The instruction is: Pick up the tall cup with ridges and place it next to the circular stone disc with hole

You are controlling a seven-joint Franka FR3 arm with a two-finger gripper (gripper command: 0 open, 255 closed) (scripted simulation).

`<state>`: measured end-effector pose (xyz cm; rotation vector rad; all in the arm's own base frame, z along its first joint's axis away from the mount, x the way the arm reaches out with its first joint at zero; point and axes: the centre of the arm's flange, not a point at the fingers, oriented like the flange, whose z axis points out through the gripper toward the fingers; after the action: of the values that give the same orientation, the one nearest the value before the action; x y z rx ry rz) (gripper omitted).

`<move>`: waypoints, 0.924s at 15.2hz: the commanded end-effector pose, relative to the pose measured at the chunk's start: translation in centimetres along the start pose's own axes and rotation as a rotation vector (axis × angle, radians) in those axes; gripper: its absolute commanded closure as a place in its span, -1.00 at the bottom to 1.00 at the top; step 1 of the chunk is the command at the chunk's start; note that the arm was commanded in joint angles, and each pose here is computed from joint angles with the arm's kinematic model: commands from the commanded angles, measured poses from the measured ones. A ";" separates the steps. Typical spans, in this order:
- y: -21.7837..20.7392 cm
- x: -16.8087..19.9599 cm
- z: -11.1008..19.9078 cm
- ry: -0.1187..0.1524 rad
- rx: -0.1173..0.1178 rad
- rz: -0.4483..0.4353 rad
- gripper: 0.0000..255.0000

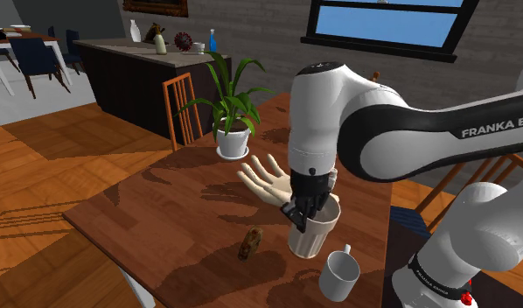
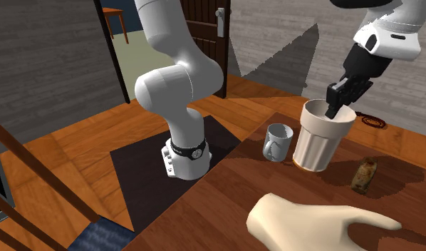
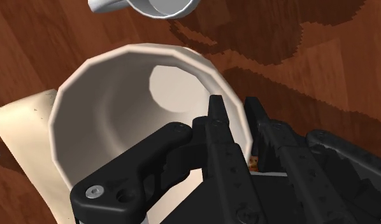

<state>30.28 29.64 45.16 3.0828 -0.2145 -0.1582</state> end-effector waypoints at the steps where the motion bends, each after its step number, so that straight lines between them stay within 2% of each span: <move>1: -0.2 0.1 1.1 0.001 0.001 0.000 1.00; 9: -0.4 0.5 5.3 0.001 0.001 0.000 1.00; 14: -0.4 0.5 5.4 0.001 0.001 0.000 1.00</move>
<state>30.30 29.72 39.69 3.0831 -0.2144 -0.1577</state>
